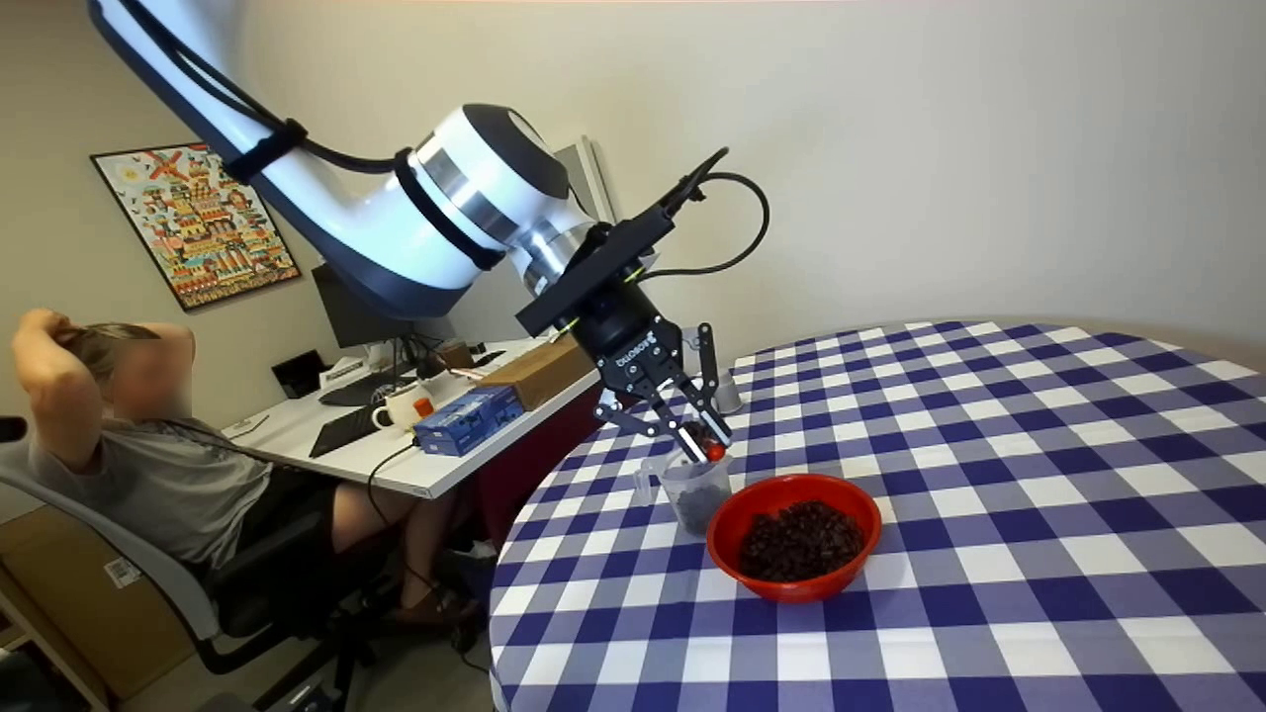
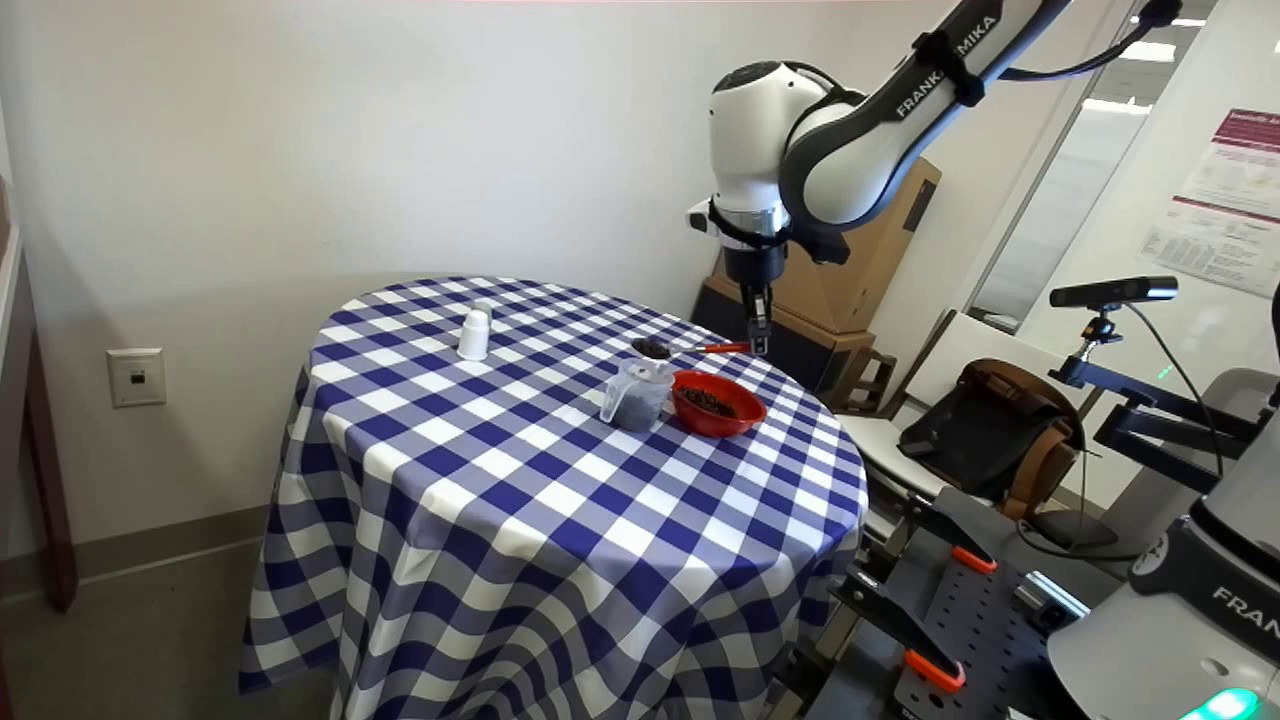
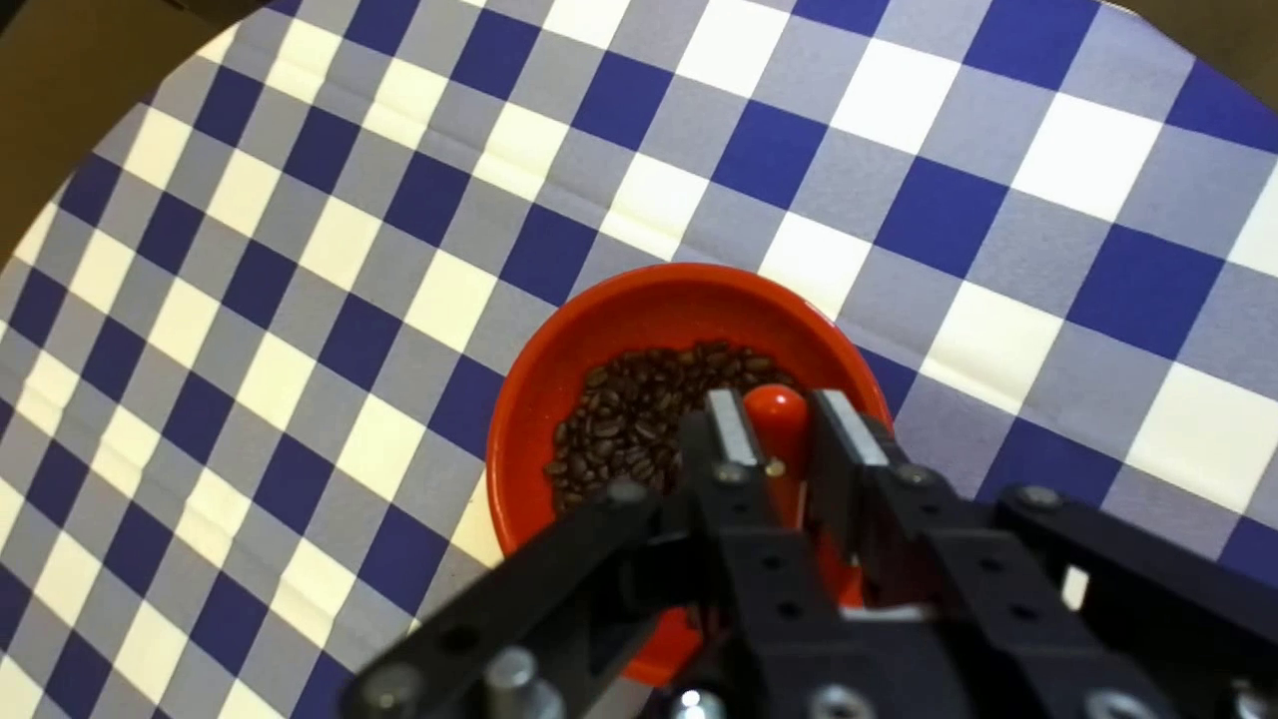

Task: Use the spoon on the table to scoop some of the contents in the red bowl into the clear jug

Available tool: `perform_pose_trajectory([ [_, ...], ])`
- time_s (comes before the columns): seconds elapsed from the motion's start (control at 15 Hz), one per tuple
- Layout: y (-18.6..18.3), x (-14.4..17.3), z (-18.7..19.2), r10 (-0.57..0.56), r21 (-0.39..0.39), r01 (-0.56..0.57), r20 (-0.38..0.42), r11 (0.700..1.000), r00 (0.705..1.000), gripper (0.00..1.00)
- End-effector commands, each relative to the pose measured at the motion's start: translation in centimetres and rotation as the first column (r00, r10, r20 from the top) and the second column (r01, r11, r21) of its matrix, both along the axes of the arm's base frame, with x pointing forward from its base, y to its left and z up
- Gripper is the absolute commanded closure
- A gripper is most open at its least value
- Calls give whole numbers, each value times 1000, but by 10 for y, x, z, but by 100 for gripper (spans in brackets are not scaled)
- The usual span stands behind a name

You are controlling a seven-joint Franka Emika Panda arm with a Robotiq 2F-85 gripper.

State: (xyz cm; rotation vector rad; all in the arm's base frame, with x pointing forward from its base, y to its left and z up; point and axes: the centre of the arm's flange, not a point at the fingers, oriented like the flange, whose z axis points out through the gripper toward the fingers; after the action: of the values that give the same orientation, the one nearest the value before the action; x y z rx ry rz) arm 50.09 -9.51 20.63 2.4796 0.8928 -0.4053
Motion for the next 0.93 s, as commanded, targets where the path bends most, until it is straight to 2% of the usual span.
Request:
perform_pose_trajectory([
  [0.0,0,-14,8,32,-25,-31,49,999,998,93],
  [0.87,7,-24,9,165,-116,-152,112,982,980,93],
])
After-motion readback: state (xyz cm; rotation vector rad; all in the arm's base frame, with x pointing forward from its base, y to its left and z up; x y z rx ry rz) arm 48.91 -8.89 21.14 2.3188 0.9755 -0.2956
